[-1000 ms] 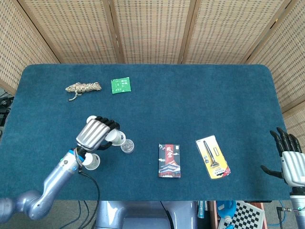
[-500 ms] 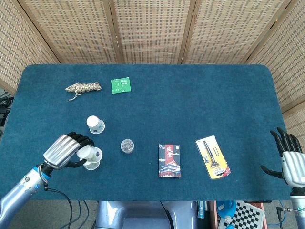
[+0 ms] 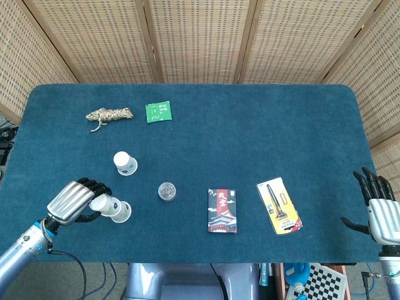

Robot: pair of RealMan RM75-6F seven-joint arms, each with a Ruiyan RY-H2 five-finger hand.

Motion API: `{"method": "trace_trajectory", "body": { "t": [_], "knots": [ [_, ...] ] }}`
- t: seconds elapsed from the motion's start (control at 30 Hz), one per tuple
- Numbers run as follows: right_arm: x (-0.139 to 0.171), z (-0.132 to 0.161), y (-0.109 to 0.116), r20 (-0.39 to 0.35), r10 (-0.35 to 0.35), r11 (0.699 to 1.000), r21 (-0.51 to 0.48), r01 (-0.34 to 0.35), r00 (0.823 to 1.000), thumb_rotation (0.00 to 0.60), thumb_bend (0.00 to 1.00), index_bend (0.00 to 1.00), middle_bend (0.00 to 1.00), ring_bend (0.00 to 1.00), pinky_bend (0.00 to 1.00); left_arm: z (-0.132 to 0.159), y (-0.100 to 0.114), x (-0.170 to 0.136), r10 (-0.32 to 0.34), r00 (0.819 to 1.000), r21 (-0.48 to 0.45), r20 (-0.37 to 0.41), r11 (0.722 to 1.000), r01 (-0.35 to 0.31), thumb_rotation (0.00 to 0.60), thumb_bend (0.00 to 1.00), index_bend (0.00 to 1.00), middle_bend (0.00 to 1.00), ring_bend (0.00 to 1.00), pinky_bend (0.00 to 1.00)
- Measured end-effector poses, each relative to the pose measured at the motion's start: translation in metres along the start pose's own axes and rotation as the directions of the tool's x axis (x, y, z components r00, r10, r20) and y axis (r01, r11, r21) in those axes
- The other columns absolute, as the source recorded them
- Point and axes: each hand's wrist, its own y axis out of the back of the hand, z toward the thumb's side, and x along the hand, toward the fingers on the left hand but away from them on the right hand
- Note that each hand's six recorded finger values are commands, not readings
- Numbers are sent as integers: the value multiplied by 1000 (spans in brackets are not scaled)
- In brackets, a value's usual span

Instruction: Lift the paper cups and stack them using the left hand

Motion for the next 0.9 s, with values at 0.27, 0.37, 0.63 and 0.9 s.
{"method": "trace_trajectory", "body": {
  "t": [0.27,0.37,0.63,0.9],
  "knots": [
    [0,0,0,2,-1,1000,0,1,1000,600,0,0,0,0,0,4,-4,3,-9,1000,-9,15,1000,9,600,286,363,430,379,372],
    [0,-1,0,2,-1,1000,-1,1,1000,600,0,0,0,0,0,5,-8,3,-27,999,-6,19,1000,27,600,286,361,378,328,354],
    [0,-1,1,3,-1,1000,-1,1,1000,600,0,0,0,0,0,11,-14,4,-64,997,-19,36,998,65,600,268,0,0,0,0],
    [0,-1,1,3,-1,1000,-4,1,1000,600,0,0,0,0,0,8,14,7,28,999,-50,24,998,-27,600,267,0,0,0,0]
  ]
}}
